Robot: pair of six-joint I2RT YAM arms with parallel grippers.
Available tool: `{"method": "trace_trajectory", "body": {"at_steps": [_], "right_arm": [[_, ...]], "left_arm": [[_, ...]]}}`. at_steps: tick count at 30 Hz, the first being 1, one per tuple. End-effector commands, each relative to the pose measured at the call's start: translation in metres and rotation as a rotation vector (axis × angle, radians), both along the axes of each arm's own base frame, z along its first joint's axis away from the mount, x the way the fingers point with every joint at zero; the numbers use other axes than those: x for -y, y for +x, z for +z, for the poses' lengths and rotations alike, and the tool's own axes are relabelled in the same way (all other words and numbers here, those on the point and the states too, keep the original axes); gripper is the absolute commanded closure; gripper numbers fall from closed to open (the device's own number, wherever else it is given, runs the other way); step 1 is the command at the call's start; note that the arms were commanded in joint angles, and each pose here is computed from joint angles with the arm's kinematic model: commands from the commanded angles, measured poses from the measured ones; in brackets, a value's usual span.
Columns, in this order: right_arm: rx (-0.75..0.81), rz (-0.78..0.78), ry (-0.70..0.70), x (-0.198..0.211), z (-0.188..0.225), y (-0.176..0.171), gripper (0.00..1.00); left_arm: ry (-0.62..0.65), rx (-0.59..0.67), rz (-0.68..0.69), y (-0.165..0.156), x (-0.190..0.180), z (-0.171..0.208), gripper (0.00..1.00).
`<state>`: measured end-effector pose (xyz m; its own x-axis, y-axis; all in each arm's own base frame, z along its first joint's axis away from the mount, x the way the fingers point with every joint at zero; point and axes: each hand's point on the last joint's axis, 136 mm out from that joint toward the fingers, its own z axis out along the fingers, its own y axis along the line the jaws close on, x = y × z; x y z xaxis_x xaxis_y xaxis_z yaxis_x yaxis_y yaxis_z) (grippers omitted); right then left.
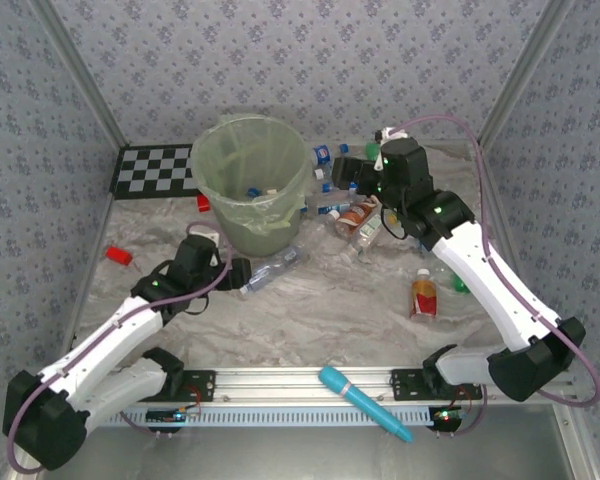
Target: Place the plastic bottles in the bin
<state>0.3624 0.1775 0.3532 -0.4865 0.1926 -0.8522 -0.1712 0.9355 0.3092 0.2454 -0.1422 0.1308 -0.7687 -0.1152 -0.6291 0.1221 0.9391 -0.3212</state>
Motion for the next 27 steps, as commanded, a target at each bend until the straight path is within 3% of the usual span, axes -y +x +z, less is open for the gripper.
{"method": "trace_trajectory", "body": {"at_steps": [1,10,17,27], "right_arm": [[-0.016,-0.052,-0.013,0.015,-0.002,-0.009,0.00],[-0.034,-0.052,-0.018,0.019,-0.001,-0.017,0.00],[-0.065,-0.048,-0.049,0.022,-0.004,-0.024,0.00],[-0.080,-0.039,-0.060,0.023,-0.006,-0.027,0.00]], "left_arm": [[-0.085,0.123,-0.042,0.019,0.023,0.012,0.10],[-0.056,0.103,-0.127,0.024,0.039,-0.031,0.05],[-0.065,-0.064,-0.210,0.009,0.057,-0.067,0.07],[-0.007,-0.072,-0.291,-0.013,0.094,-0.074,0.10]]}}
